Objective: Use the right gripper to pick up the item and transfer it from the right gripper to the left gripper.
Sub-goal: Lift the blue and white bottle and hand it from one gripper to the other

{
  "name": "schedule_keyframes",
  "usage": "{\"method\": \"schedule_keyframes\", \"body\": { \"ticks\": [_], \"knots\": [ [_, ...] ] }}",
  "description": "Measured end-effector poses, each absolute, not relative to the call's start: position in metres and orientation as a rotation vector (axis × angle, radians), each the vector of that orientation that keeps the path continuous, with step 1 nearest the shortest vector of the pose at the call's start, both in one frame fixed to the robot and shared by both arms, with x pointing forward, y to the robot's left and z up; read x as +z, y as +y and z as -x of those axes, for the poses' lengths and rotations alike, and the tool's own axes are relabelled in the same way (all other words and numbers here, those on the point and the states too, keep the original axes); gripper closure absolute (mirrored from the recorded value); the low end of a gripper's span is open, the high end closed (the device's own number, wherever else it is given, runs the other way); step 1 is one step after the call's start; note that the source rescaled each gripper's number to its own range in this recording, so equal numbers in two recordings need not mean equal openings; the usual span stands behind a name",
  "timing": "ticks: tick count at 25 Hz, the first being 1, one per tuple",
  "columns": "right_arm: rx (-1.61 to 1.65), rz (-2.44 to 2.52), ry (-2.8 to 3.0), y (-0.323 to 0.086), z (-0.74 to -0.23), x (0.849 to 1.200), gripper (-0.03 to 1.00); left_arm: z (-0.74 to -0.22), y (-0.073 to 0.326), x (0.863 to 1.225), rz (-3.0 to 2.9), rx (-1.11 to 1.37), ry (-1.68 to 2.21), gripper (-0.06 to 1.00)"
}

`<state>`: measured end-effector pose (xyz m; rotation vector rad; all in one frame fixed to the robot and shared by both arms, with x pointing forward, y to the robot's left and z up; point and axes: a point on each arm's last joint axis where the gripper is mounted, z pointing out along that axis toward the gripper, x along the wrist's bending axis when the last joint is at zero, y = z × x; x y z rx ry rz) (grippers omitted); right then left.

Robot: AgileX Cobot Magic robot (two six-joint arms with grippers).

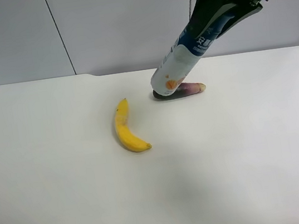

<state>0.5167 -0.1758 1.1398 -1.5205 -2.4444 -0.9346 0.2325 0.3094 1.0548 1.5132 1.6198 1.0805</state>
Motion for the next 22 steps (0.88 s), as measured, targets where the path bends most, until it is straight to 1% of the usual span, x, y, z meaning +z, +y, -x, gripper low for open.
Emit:
{"method": "schedule_keyframes", "body": {
  "ticks": [7, 11, 17, 22],
  "knots": [
    [-1.083, 1.317, -2.437, -0.166, -0.514, 1.147, 0.97, -0.242, 0.308, 1.054, -1.629, 1.048, 1.622, -0.06],
    [-1.153, 1.219, -2.442, -0.162, -0.513, 1.151, 0.97, -0.260, 0.300, 1.058, -1.837, 0.914, 1.542, -0.06],
    [-1.244, 1.126, -2.384, -0.155, -0.514, 1.153, 0.97, -0.276, 0.284, 1.064, -2.034, 0.720, 1.273, -0.06],
    [-1.246, 1.120, -2.279, -0.146, -0.529, 1.139, 0.97, -0.290, 0.277, 1.073, -2.179, 0.644, 1.104, -0.06]
  ]
}}
